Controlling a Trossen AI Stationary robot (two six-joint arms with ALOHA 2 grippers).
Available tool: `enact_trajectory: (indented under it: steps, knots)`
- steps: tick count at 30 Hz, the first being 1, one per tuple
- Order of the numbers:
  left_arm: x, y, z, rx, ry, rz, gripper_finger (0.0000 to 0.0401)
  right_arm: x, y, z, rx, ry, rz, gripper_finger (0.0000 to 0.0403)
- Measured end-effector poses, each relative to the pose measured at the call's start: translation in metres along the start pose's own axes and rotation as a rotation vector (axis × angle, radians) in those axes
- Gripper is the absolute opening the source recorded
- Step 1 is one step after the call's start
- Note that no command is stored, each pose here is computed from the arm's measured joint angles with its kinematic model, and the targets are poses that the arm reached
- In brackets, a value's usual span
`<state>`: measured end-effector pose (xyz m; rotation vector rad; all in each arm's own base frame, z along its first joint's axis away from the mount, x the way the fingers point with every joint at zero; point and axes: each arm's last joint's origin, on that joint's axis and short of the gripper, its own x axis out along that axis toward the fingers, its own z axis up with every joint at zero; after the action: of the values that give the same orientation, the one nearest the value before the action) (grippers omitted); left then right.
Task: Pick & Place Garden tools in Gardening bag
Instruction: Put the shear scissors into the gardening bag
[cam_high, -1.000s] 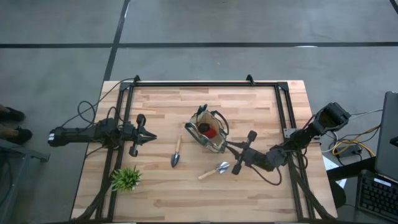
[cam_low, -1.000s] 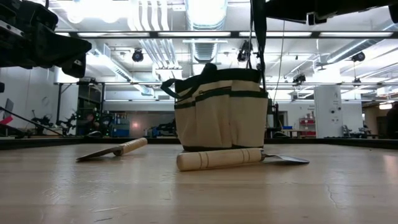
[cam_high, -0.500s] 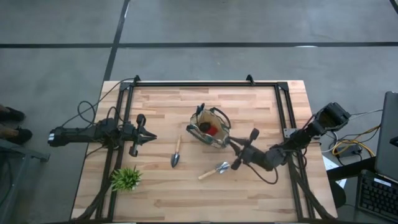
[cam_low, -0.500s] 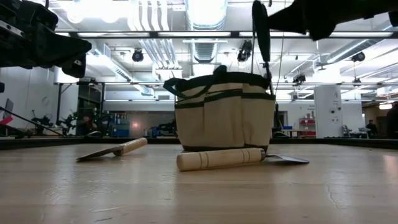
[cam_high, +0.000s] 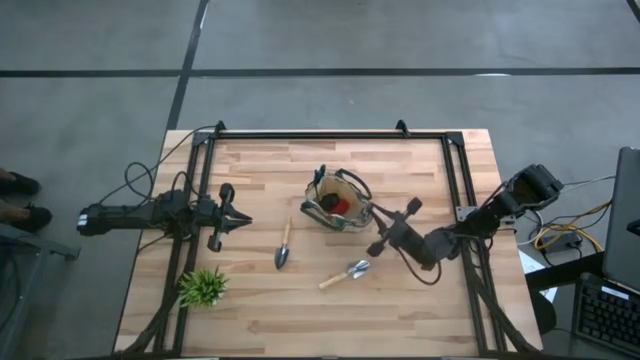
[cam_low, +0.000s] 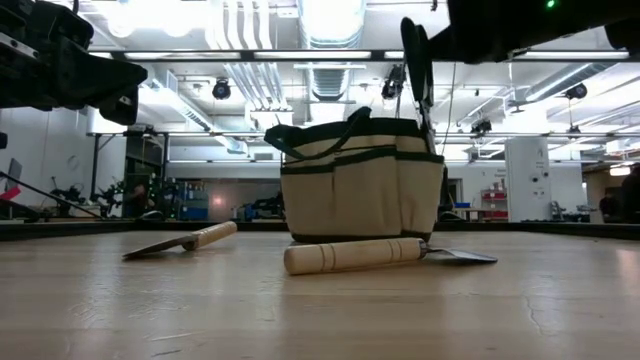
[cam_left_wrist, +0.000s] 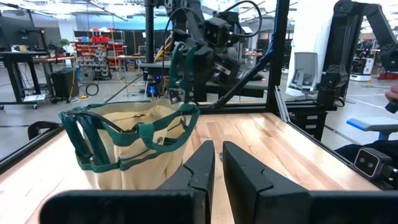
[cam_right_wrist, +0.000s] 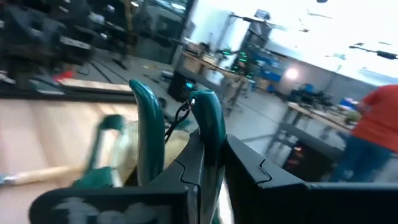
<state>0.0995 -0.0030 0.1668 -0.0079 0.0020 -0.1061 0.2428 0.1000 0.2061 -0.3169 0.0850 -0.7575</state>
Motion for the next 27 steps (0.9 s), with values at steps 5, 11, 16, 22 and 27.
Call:
enact_trajectory:
  steps: [5,11,16,22,27]
  knots:
    - [0.0,0.0,0.0,0.0,0.0,0.0,0.0037,0.0,-0.003,0.0,-0.056,0.047,-0.098,0.0031]
    - [0.0,0.0,0.0,0.0,0.0,0.0,0.0037,-0.001,-0.004,0.002,0.011,0.04,-0.1,0.0031]
    - [0.0,0.0,0.0,0.0,0.0,0.0,0.0037,-0.002,-0.008,0.006,0.088,0.055,-0.157,0.0031]
    - [0.0,0.0,0.0,0.0,0.0,0.0,0.0037,-0.003,-0.017,0.011,0.135,0.085,-0.238,0.0031]
    - [0.0,0.0,0.0,0.0,0.001,0.0,0.0037,-0.003,-0.014,0.009,0.136,0.068,-0.201,0.0031]
